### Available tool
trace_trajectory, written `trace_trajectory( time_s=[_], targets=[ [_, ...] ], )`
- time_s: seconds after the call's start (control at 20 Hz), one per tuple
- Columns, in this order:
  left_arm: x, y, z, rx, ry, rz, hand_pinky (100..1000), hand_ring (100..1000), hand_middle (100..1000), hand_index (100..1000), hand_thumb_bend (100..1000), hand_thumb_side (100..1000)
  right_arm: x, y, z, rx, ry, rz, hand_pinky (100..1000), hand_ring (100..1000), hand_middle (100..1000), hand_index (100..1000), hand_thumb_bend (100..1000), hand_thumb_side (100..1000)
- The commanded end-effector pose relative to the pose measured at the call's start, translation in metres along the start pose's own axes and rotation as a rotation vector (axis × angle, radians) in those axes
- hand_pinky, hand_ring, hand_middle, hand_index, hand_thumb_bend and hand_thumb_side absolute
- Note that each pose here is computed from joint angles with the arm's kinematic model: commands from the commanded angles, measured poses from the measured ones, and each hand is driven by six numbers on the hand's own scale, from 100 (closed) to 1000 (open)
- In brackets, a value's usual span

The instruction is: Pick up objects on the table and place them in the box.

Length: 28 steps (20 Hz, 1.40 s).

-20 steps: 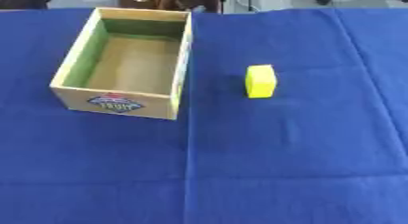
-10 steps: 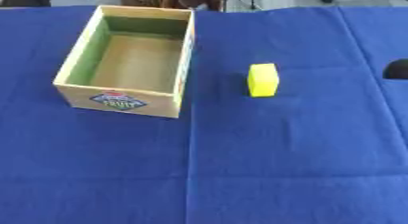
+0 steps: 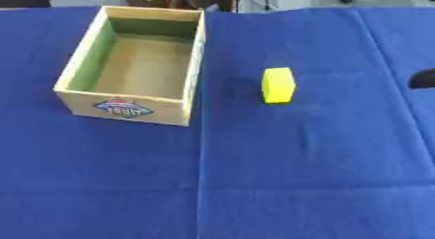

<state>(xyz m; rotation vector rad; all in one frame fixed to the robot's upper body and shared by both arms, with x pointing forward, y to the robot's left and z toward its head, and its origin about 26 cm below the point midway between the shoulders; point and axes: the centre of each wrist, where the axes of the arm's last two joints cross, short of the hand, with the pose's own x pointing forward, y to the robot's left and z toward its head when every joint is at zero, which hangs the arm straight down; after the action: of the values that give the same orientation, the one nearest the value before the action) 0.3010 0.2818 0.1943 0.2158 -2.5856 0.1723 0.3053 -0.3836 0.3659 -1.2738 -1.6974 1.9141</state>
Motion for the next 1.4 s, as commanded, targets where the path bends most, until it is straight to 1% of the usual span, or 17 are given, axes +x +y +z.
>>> trace_trajectory(
  time_s=[0.05,0.3,0.55,0.8,0.95,1.05,1.1,1.4],
  targets=[
    [0.006,0.000,-0.006,-0.026,-0.029,-0.001,478,572,639,784,100,1000,-0.010,-0.005,-0.001,0.060,0.023,0.030,880,913,875,994,742,528],
    [0.006,-0.001,-0.006,-0.034,-0.028,0.005,478,572,639,784,100,1000,-0.019,0.001,-0.013,0.125,0.029,0.030,887,924,886,1000,746,512],
    [0.006,-0.003,-0.007,-0.036,-0.027,0.012,478,572,639,784,100,1000,-0.026,0.005,-0.030,0.171,0.009,0.019,892,929,887,1000,764,493],
    [0.006,-0.003,-0.006,-0.036,-0.025,0.016,478,572,639,783,100,1000,-0.028,0.014,-0.048,0.245,-0.018,0.016,895,933,897,1000,746,470],
    [0.006,-0.003,-0.006,-0.035,-0.024,0.016,479,572,640,783,100,1000,-0.028,0.017,-0.056,0.291,-0.032,0.020,897,935,900,1000,742,463],
    [0.006,-0.003,-0.006,-0.035,-0.024,0.016,479,572,640,783,100,1000,-0.029,0.016,-0.059,0.313,-0.036,0.017,897,935,900,1000,742,463],
    [0.006,-0.003,-0.006,-0.035,-0.023,0.016,479,572,640,783,100,1000,-0.029,0.016,-0.060,0.321,-0.038,0.013,897,934,900,1000,757,456],
    [0.006,-0.005,-0.005,-0.038,-0.018,0.022,478,572,639,783,100,1000,-0.024,0.013,-0.081,0.350,-0.070,-0.028,895,930,889,1000,796,455]
  ],
)
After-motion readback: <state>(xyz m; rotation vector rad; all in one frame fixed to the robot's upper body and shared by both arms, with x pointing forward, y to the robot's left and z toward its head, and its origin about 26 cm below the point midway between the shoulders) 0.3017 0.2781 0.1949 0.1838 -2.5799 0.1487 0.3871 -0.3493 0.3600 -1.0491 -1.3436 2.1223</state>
